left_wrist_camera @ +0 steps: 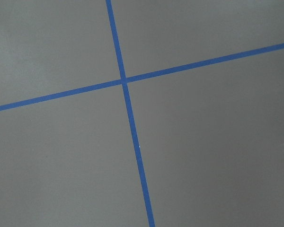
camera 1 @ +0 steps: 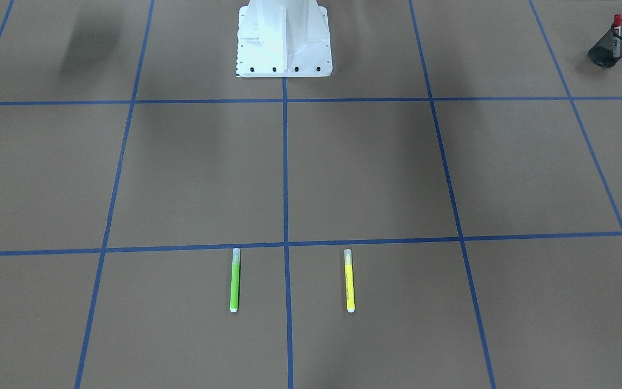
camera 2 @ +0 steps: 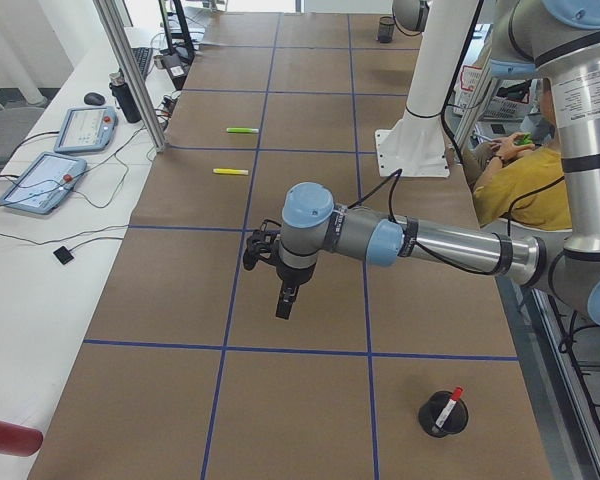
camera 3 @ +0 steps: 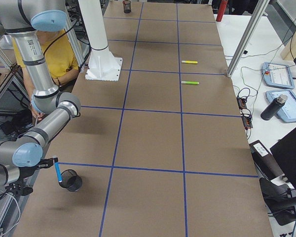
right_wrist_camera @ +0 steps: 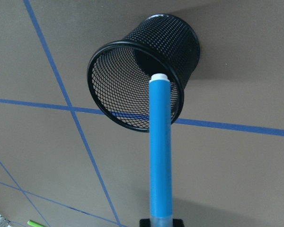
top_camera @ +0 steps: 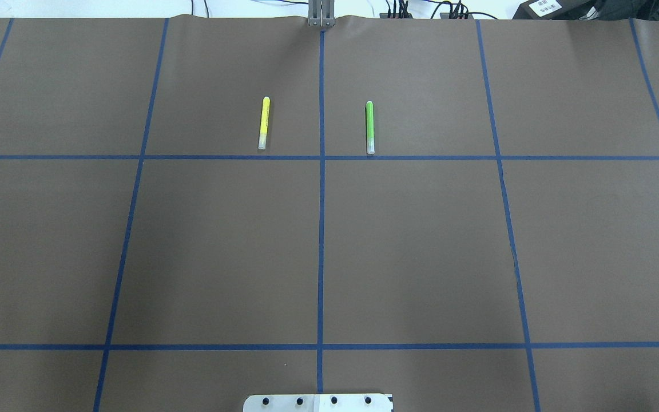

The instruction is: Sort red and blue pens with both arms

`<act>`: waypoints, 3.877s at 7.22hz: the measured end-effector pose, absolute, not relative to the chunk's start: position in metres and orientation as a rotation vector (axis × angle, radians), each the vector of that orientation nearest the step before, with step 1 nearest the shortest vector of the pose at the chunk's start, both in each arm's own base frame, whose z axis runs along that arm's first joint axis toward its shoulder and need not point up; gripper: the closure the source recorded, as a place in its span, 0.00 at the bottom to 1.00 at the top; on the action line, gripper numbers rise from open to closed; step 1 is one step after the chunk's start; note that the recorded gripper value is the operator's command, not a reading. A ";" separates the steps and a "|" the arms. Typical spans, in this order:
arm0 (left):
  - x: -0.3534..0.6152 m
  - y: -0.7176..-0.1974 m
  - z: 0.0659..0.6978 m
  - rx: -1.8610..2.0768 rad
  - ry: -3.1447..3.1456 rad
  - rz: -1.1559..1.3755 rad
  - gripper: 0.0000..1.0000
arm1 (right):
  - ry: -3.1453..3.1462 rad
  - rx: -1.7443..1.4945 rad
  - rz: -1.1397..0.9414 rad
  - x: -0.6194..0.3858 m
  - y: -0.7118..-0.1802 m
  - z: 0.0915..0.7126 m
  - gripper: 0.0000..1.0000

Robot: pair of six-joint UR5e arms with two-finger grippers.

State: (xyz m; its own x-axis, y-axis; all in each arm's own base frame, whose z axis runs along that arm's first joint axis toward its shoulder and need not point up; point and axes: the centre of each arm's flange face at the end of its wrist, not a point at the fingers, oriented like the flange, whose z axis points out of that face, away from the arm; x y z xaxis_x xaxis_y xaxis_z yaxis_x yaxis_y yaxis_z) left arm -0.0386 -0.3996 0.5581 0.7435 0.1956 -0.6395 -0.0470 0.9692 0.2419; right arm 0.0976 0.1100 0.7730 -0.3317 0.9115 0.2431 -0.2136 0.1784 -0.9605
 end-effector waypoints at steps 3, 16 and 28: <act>-0.037 -0.399 0.558 0.213 0.722 0.138 0.00 | -1.439 -0.722 1.336 0.088 0.110 0.779 1.00; -0.036 -0.395 0.565 0.197 0.722 0.136 0.00 | -1.291 -0.532 1.239 0.121 0.100 0.787 0.00; -0.036 -0.387 0.585 0.149 0.721 0.120 0.00 | -1.042 -0.098 0.717 0.195 -0.146 0.768 0.00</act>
